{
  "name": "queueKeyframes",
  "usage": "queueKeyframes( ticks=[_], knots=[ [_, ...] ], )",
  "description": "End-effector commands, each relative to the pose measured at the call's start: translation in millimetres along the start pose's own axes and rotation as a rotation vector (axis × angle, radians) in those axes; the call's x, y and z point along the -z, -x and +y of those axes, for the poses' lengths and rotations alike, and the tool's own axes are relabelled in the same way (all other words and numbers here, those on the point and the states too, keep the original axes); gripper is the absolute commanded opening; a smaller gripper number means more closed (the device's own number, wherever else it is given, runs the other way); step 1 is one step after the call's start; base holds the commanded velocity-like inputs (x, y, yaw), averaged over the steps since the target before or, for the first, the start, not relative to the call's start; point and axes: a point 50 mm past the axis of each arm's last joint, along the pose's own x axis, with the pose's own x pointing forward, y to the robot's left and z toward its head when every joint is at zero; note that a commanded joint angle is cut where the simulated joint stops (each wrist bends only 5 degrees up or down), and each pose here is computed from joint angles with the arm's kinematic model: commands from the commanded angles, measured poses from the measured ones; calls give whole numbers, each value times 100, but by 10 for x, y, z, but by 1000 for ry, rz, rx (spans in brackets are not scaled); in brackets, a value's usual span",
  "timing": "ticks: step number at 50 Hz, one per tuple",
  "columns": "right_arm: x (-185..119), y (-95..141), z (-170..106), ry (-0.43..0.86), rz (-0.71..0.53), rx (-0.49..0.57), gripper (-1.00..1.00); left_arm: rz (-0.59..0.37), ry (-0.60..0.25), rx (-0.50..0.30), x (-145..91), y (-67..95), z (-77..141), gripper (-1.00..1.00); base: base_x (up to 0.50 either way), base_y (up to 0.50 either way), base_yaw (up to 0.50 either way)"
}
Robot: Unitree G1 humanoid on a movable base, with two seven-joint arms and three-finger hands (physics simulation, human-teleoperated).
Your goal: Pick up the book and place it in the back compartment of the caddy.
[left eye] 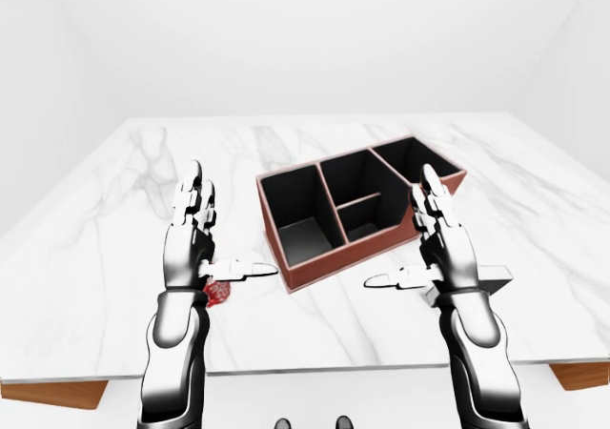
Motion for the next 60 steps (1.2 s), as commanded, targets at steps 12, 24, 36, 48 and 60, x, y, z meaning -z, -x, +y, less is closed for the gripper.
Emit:
queueKeyframes(
  ticks=[12,24,36,48,60],
  knots=[
    [27,-27,6,22,11,15,100,8,0,0,19,3,-4,100,30,0,0],
    [-1,-15,18,14,0,4,100,12,1,1,29,1,-6,100,0,0,0],
    [-5,-17,-31,7,-4,28,100,9,1,1,21,4,-5,100,12,0,0],
    [-316,-66,-222,154,-128,45,100,4,2,0,9,3,1,100,0,0,0],
    [-377,-59,-253,205,-144,43,100,1,1,1,1,4,-1,100,0,0,0]
  ],
)
